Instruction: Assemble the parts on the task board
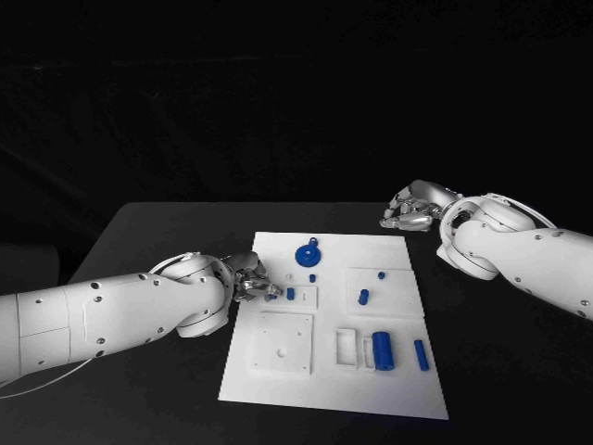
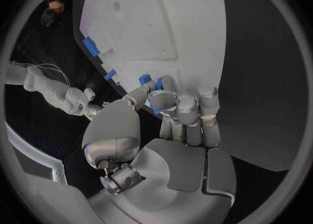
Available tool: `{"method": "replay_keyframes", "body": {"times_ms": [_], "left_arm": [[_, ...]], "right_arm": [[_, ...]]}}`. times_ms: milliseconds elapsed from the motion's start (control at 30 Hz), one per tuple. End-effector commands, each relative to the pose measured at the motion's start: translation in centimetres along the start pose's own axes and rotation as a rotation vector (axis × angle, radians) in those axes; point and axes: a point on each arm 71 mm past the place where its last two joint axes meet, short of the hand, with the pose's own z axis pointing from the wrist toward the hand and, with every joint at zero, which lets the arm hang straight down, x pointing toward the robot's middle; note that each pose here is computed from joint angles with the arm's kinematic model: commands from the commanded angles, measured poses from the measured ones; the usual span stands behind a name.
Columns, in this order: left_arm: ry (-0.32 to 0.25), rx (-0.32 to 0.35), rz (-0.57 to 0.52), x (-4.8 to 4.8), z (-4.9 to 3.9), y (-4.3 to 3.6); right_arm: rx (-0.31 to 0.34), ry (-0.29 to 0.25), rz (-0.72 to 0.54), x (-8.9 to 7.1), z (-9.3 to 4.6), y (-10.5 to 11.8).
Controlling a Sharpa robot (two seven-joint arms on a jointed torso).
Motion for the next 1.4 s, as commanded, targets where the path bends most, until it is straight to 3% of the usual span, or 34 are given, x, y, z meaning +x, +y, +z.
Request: {"method": "replay_keyframes", "body": {"times_ms": [33,900,1400], "left_arm": [[0.027,0.014,-0.003,0.40,-0.03,-0.39],[0.001,-0.020,-0.012,-0.53,0.17,0.75],[-0.010,-0.019,-0.046,-0.77,0.14,0.88]], "right_arm": [[-0.009,0.010,-0.005,0.1,0.0,0.1],[-0.007,0.011,-0.005,0.2,0.0,-0.1],[-0.007,0.012,-0.005,0.2,-0.1,-0.1]]}}
